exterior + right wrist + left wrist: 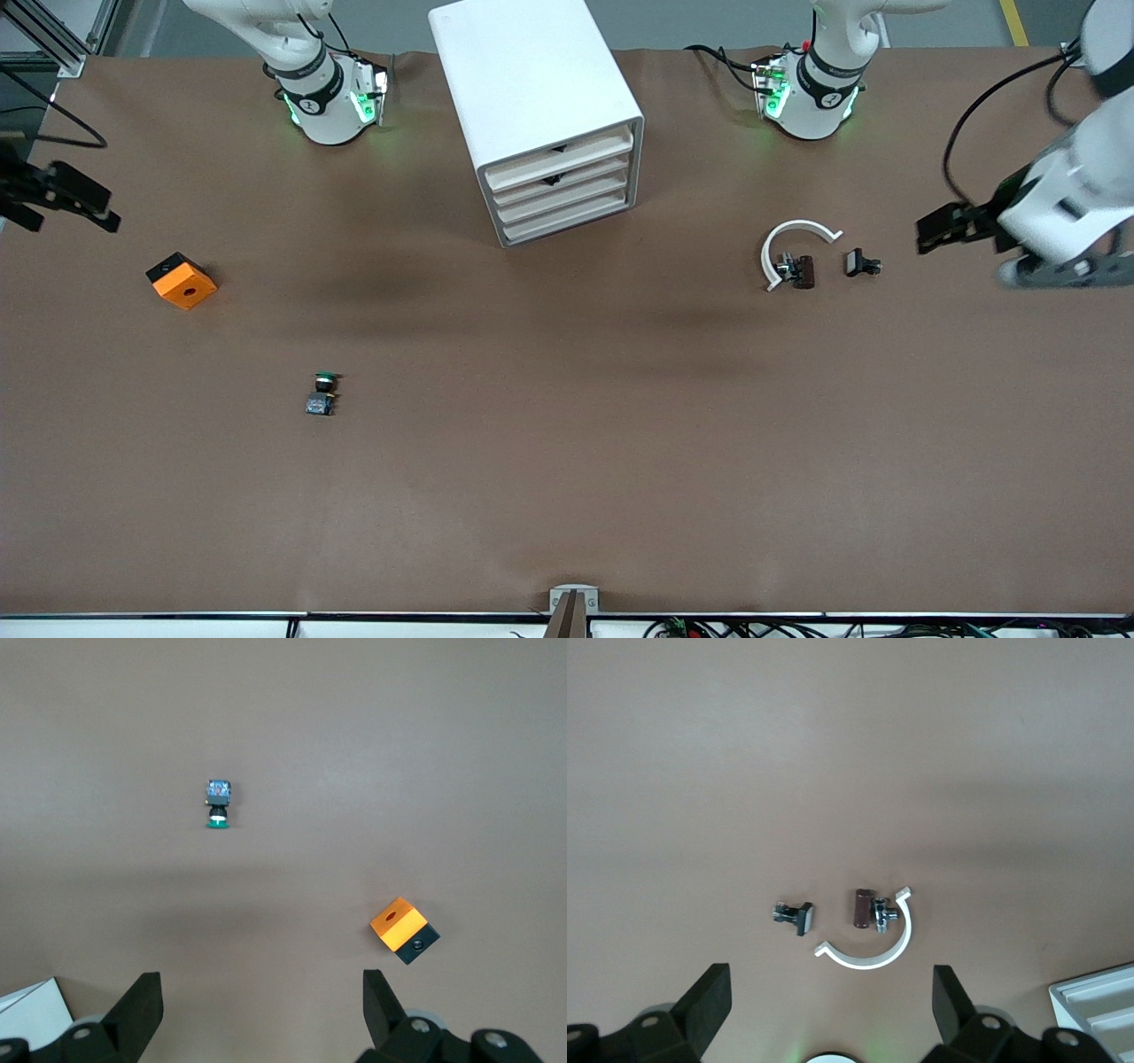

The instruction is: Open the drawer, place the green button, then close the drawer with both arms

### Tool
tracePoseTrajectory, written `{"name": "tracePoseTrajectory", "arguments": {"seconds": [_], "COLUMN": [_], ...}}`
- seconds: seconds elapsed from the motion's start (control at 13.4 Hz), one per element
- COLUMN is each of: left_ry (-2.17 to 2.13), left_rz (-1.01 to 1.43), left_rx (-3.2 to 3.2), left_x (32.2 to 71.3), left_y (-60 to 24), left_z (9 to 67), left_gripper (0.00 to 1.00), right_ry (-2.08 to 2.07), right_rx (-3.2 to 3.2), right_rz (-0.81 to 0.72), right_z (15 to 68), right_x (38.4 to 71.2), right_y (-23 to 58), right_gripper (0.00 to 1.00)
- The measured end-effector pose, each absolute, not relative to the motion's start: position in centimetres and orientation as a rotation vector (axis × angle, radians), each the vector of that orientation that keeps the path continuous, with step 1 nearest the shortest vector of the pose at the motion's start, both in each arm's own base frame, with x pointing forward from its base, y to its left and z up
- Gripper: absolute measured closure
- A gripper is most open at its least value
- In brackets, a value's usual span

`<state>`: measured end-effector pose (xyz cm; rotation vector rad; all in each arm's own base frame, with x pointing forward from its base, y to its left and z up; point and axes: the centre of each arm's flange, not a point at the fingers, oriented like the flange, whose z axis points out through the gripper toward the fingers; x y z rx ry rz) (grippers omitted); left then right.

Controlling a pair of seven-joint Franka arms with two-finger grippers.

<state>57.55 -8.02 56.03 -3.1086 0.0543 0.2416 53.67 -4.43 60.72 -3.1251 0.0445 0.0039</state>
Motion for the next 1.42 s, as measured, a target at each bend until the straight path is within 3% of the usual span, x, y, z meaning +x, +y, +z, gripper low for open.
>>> {"name": "tracePoseTrajectory", "arguments": {"seconds": [0.45, 1.12, 1.42], "left_ry": [-0.059, -1.143, -1.493], "left_rz": [0.281, 0.523, 0.575], "left_rx": [-3.101, -2.840, -2.545], "left_x": [60.9, 58.2, 55.7], "left_y": [-17.2, -33.1, -37.5], "left_z": [46.4, 32.8, 27.6], "left_gripper": [0.00, 0.00, 0.00], "right_ry": [-0.009, 0.175, 0.231], "right_rx": [-3.118, -3.126, -3.116], "right_rz": [0.164, 0.098, -0.044], "right_z": [52.5, 43.7, 37.8], "right_x": [59.0, 62.5, 63.9], "right_y": [-3.0, 1.1, 4.6], "right_gripper": [0.00, 0.00, 0.00]}}
